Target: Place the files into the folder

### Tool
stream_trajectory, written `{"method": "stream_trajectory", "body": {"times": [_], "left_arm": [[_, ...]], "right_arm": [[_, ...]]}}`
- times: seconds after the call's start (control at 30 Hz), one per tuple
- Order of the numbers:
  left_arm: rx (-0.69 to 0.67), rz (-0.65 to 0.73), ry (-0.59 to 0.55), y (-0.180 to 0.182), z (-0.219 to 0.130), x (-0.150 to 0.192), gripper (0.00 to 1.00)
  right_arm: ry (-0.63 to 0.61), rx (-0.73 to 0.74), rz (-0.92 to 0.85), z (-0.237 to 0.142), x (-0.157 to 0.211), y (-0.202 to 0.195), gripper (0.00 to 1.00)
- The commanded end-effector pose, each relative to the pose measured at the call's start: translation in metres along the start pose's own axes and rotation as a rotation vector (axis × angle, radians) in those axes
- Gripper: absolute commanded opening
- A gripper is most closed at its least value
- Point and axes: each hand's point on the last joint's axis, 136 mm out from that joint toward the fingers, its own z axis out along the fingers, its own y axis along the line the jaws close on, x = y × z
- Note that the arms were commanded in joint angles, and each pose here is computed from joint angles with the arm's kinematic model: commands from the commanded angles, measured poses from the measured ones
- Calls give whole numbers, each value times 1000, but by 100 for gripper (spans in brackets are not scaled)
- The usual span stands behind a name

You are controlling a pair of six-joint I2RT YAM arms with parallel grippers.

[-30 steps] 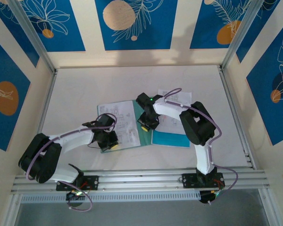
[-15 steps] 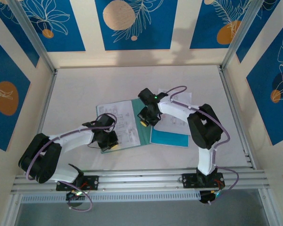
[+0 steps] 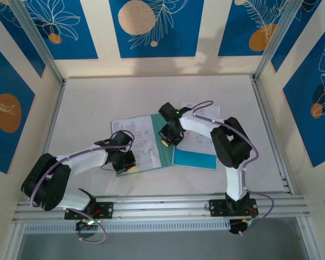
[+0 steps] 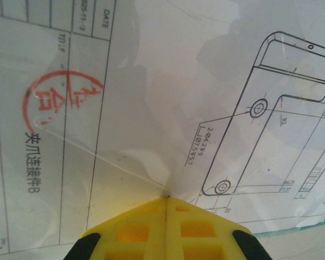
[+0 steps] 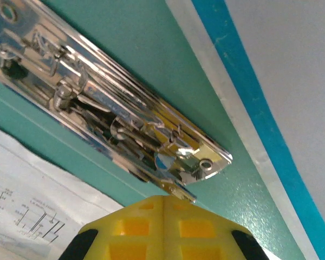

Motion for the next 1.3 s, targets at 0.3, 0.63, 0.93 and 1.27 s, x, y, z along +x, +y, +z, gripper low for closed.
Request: {"method": "stream_trajectory", "body": {"times": [0.3,0.63,0.93,1.27], "left_arm": [[-93,-9,32,27,4,12,0],[-98,-9,31,28,3,12,0],[-104,-12,28,30,2,12,0],[-111,-21,24,34,1,12,0]], "right_arm": [[-24,146,24,18,-8,-25,0],[-35,235,21,28,-12,-50,0],[-25,269,32,36,-18,-66,0],[-45,357,25,39,-26,-84,0]]}}
